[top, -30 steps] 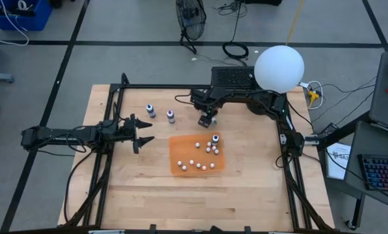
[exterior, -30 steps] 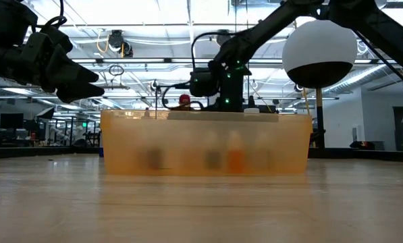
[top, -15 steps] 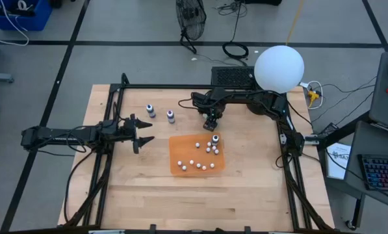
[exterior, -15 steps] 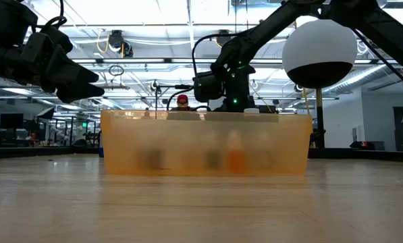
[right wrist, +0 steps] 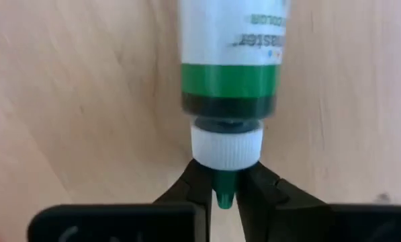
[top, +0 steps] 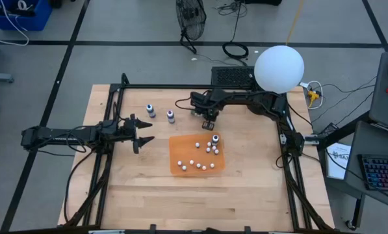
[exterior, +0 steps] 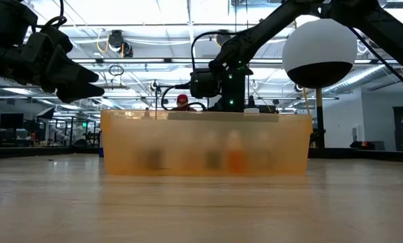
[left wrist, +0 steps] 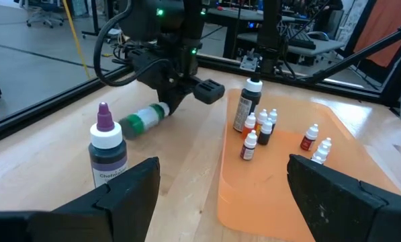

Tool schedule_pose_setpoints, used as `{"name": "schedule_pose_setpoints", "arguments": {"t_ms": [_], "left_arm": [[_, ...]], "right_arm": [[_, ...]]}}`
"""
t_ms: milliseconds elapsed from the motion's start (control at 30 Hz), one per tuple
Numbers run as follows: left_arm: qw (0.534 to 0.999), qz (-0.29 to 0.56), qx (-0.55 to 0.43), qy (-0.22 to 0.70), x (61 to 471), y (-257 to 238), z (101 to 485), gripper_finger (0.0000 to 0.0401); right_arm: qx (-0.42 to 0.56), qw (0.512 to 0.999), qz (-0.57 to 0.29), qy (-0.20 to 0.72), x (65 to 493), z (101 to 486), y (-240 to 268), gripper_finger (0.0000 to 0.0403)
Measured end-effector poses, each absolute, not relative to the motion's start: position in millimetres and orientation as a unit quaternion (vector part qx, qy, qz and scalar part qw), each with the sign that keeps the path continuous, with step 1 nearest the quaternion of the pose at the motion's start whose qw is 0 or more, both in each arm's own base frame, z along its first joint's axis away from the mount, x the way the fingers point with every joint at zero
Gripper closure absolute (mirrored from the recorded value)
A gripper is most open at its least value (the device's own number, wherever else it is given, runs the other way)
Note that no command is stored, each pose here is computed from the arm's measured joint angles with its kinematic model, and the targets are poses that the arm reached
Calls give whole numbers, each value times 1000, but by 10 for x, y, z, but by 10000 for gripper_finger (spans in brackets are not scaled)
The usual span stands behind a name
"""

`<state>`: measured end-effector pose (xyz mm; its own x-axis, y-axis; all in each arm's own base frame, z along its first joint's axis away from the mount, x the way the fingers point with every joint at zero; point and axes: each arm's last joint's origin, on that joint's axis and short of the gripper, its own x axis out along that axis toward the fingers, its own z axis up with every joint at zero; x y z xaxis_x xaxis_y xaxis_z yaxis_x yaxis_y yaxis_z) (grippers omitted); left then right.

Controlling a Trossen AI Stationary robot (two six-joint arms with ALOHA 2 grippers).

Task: Pick & Place food coloring
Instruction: Put the big green food coloring bottle into the orange bin

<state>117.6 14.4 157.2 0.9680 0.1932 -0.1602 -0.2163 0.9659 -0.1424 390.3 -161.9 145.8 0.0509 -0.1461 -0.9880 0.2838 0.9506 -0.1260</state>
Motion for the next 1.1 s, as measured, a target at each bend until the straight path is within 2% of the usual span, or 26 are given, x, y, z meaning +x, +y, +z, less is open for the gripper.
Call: {"name": "schedule_pose_setpoints", "arguments": {"t_ms": [100,300,467,667,867,1100], "left_arm": [[989,104,-80,73,1176,144,1571,77],[989,104,-80,73,1176,144,1571,77],[989,104,-80,73,1176,144,1571,77],[989,104,-80,73,1176,144,1571,77],[989,104,-80,73,1176,144,1571,77],[991,102,-47,74,1177,144,1575,77]], "right_arm": [[7,741,-163,651,3962,1575,-1554,372],[-69,776,-184,599,3934,2156,-1336,372],[-74,812,-184,549,3806,2663,-1071,372],[-78,833,-159,524,3640,3028,-632,372],[-97,833,-116,532,3534,3044,-189,372],[-119,839,-79,525,3412,2709,114,372]]}}
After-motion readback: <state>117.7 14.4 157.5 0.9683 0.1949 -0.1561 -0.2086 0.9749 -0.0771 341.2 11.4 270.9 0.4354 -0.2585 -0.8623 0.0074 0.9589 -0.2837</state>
